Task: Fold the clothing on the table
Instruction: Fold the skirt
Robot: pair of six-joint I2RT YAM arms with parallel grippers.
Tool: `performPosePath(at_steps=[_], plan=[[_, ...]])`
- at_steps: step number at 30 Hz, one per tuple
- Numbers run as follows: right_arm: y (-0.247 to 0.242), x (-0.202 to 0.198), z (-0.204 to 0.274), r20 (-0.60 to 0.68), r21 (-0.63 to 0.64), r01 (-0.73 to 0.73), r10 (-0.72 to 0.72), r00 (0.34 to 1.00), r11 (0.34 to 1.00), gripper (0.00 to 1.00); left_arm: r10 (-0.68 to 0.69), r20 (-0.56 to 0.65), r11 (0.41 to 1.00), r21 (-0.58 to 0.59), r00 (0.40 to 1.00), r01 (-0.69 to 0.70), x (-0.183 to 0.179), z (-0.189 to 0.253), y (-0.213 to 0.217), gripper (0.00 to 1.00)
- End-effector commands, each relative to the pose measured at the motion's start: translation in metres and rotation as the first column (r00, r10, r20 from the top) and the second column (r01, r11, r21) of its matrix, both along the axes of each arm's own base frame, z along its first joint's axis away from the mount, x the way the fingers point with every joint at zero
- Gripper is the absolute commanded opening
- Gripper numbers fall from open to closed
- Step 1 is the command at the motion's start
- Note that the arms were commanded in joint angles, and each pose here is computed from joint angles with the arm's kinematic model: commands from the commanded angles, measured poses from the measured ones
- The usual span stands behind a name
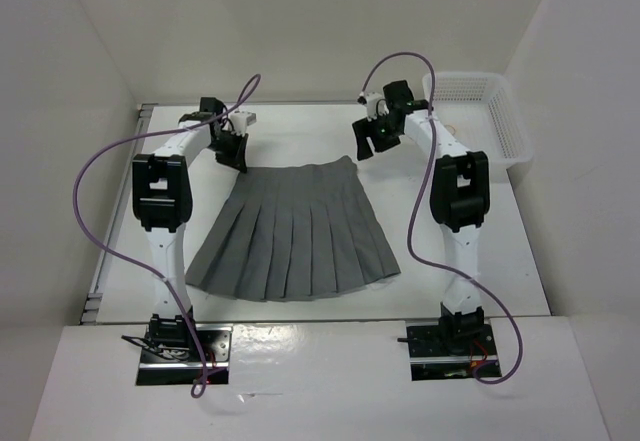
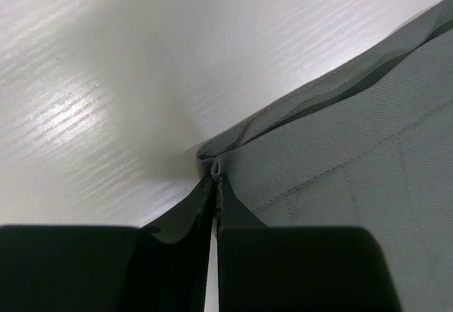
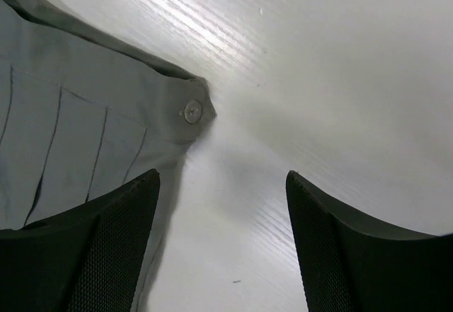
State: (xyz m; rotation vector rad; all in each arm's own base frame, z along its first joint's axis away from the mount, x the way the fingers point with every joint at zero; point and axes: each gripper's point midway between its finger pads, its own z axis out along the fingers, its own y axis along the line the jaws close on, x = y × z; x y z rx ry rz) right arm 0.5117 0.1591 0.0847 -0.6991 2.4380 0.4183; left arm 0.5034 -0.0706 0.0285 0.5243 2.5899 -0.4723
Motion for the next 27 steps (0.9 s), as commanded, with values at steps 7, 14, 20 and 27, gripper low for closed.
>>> performPosePath(at_steps=[7, 14, 20, 27], plan=[[0.026, -0.003, -0.010, -0.070, 0.108, -0.093, 0.101, 0.992, 0.990, 0.73, -0.022, 0.060, 1.000, 0.019, 0.998, 0.021, -0.005, 0.026, 0.002, 0.07], [0.039, 0.000, -0.027, -0.119, 0.168, -0.128, 0.150, 0.982, 0.977, 0.73, -0.003, 0.071, 1.000, 0.019, 0.997, 0.002, -0.002, 0.031, 0.003, 0.07], [0.039, 0.001, -0.046, -0.160, 0.191, -0.132, 0.163, 0.974, 0.973, 0.72, -0.003, 0.062, 1.000, 0.019, 0.998, 0.002, -0.005, 0.028, 0.003, 0.07], [0.044, 0.006, -0.045, -0.155, 0.216, -0.143, 0.178, 0.972, 0.966, 0.71, 0.001, 0.053, 1.000, 0.028, 0.999, -0.002, -0.007, 0.027, 0.005, 0.08]])
